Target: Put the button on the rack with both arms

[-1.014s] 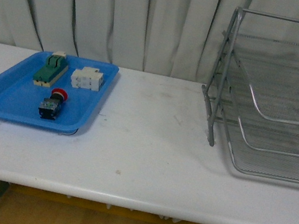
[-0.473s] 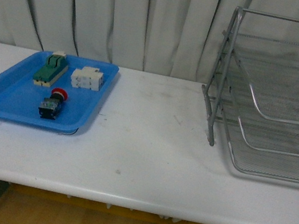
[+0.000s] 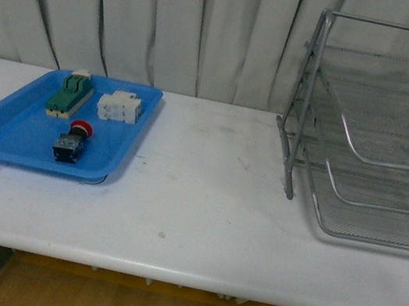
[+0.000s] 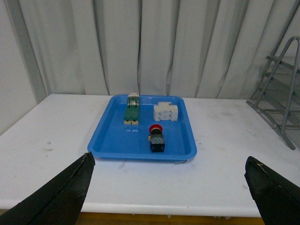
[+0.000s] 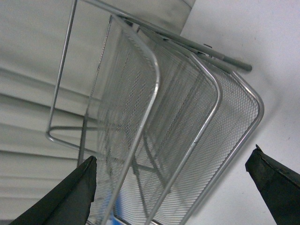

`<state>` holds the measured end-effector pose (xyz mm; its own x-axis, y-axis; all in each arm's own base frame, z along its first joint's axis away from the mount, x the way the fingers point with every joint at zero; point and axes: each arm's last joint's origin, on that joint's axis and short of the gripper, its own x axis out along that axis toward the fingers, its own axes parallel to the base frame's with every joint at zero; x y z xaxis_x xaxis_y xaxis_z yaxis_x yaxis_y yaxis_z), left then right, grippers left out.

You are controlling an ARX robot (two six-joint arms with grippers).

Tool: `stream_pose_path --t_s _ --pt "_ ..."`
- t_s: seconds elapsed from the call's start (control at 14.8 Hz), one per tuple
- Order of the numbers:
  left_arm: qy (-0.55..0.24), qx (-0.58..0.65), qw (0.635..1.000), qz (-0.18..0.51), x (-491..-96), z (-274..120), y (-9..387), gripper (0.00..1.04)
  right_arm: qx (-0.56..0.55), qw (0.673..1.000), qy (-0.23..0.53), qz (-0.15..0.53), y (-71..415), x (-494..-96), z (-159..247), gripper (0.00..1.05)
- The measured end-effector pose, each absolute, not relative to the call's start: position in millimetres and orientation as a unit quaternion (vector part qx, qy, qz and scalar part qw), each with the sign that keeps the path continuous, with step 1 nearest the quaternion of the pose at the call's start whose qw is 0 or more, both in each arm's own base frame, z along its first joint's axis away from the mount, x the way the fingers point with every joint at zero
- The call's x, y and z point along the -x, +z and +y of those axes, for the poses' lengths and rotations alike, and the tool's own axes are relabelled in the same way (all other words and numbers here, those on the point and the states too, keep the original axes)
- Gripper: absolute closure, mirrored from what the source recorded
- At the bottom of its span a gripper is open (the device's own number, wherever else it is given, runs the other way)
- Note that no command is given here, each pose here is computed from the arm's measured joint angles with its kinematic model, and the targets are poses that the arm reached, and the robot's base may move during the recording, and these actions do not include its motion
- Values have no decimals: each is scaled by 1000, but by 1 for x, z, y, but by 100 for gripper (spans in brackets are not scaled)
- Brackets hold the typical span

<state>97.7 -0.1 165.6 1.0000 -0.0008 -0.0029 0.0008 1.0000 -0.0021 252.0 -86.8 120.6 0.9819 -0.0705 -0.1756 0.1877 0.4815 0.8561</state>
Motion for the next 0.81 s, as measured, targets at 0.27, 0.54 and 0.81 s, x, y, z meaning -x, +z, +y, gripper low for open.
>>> stream_pose_path --t_s 0.27,0.54,0.81 --pt "0 1 1000 1 -98 0 166 7 -689 711 -107 91 73 -263 -82 6" --pt "0 1 1000 1 -98 0 166 7 -701 698 -100 109 62 -283 -65 6" --pt "0 1 1000 1 -98 0 166 7 -691 711 -77 106 65 -300 -54 6"
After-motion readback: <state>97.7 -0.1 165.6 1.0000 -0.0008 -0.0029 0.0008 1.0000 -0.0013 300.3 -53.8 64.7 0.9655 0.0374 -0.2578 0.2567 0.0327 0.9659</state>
